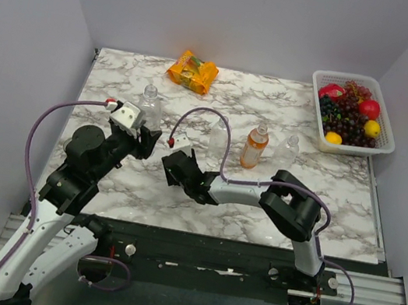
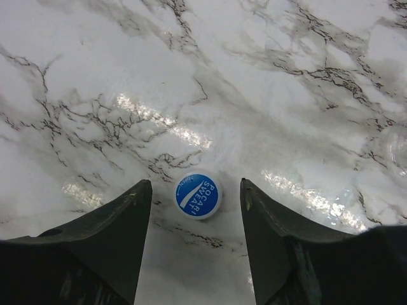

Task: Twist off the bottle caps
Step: Place the bottle cap at the center of the board, then pass from the left arm to the right

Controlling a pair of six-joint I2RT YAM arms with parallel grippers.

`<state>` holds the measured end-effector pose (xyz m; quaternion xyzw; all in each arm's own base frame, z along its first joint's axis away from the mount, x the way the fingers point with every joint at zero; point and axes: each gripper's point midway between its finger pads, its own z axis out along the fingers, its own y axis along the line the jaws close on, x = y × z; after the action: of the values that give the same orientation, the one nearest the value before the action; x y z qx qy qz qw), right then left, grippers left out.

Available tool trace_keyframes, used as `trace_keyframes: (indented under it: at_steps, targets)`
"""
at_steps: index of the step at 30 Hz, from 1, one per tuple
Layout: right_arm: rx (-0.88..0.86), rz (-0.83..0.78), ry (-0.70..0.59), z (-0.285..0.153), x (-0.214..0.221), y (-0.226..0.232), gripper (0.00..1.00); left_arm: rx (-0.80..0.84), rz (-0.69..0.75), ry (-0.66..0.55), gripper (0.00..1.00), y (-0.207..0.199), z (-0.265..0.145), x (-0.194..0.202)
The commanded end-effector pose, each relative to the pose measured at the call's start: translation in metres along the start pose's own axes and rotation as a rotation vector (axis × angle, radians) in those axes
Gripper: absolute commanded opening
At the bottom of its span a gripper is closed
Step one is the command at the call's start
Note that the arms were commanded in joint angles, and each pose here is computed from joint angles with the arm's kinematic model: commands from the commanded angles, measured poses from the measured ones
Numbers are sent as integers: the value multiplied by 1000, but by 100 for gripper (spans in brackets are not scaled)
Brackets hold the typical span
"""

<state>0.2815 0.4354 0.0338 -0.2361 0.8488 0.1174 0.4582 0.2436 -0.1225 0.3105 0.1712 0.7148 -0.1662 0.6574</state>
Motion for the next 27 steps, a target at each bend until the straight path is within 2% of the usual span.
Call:
trace_keyframes:
  at_steps: [1,5,7,11,12,13,16,18,19,20,22,23,27]
  targets:
    - [5,9,-31,-11,-14,-2,65,27,-9,1,21,-4,0,3]
    - [-105,-38,-119,-54,-57,7,65,40,-6,0,21,-7,0,3]
    - [-172,-101,-136,-73,-67,16,66,48,-3,1,21,-8,1,4]
    - [-345,-120,-141,-122,-90,29,65,74,1,0,20,-12,2,5]
    - [-350,-143,-105,-130,-86,24,65,100,1,0,20,-17,2,5]
    - [-356,-148,-133,-145,-105,21,65,119,5,-5,20,-20,2,4]
    - [-347,-145,-97,-162,-117,-6,65,189,11,-20,20,-32,1,2]
    - [-433,-127,-55,-171,-119,-13,64,218,15,-26,20,-37,1,2]
    - [-438,-85,-52,-168,-127,-33,64,258,18,-32,20,-43,-1,0]
    - [-539,-65,-56,-182,-134,-30,63,280,21,-35,20,-47,0,0]
    - [-564,-8,-86,-190,-153,-52,63,362,19,-22,20,-61,-1,4]
    - [-615,-5,-122,-207,-164,-52,63,390,12,1,20,-65,2,9]
    - [-639,45,-238,-245,-209,-70,67,485,-3,31,20,-82,4,14]
